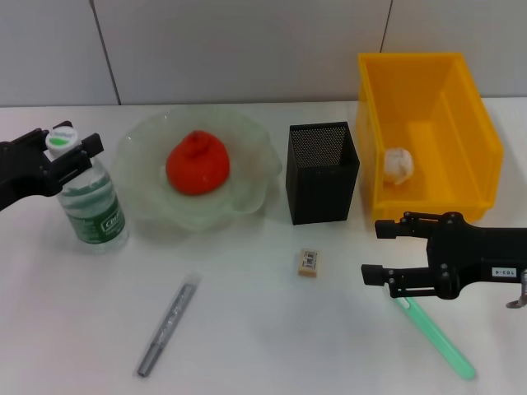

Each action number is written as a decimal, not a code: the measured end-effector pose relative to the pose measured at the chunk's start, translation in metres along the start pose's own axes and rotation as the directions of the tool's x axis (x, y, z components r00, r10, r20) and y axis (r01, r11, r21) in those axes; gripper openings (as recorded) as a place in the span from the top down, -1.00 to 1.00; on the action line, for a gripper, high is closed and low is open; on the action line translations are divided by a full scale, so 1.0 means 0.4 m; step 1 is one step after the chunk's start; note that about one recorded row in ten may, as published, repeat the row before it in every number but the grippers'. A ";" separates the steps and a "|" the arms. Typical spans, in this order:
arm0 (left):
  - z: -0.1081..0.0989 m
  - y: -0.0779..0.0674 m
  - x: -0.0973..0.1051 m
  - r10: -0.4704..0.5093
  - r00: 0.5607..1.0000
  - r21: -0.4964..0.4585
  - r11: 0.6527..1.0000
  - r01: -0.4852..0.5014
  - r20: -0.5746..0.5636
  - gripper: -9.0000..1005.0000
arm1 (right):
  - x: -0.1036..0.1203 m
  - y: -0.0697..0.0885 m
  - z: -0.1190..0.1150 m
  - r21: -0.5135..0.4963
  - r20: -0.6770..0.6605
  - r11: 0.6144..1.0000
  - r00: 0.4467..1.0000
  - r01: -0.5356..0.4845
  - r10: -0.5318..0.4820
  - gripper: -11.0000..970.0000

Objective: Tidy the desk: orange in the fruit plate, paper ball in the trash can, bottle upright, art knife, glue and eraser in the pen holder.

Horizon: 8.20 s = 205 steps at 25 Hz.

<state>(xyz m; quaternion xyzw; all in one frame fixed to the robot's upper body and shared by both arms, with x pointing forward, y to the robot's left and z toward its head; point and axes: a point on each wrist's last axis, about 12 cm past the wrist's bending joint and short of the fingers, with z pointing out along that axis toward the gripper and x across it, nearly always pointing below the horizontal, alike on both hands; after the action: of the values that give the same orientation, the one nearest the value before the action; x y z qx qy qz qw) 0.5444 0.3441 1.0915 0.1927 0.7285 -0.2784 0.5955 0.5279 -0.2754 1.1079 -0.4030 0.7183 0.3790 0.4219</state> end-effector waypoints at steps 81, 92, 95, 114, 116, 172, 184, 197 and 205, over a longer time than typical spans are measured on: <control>-0.249 -0.163 0.075 0.064 0.992 0.574 0.819 0.008 -0.105 -0.62 | -0.187 -0.052 0.239 0.470 -0.765 0.873 0.433 -0.131 0.477 -0.66; -0.246 -0.163 0.077 0.061 0.992 0.567 0.823 0.011 -0.108 -0.62 | -0.176 -0.056 0.247 0.476 -0.760 0.870 0.437 -0.131 0.481 -0.44; -0.246 -0.162 0.077 0.061 0.992 0.567 0.824 0.011 -0.108 -0.62 | -0.178 -0.059 0.248 0.482 -0.751 0.866 0.447 -0.133 0.487 -0.25; -0.241 -0.162 0.079 0.069 0.992 0.562 0.827 0.002 -0.104 -0.62 | -0.170 -0.070 0.259 0.494 -0.737 0.861 0.465 -0.125 0.490 0.38; -0.241 -0.162 0.079 0.069 0.992 0.561 0.828 0.001 -0.104 -0.62 | -0.171 -0.070 0.259 0.493 -0.737 0.861 0.466 -0.124 0.489 0.43; -0.214 -0.155 0.085 0.045 0.993 0.532 0.846 0.020 -0.108 -0.62 | -0.320 -0.096 0.222 0.345 -0.058 0.921 0.983 0.183 -0.173 0.72; -0.213 -0.161 0.090 0.035 0.994 0.532 0.846 0.028 -0.108 -0.61 | -0.282 -0.118 0.251 0.347 -0.089 0.923 0.986 0.165 -0.143 0.68; -0.211 -0.160 0.089 0.037 0.994 0.534 0.845 0.026 -0.107 -0.61 | -0.361 -0.033 0.205 0.221 -0.143 0.964 0.983 0.145 -0.115 0.13; -0.207 -0.159 0.085 0.046 0.994 0.539 0.842 0.015 -0.100 -0.61 | -0.439 0.030 0.219 0.199 -0.557 0.963 0.830 0.181 -0.041 -0.06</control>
<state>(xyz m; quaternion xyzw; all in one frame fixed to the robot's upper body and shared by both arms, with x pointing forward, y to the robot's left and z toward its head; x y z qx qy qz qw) 0.4352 0.3461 1.0806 0.3730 0.6510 -0.4558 0.4789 0.5996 -0.1478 1.2393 -0.4810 0.8249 0.1316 0.2663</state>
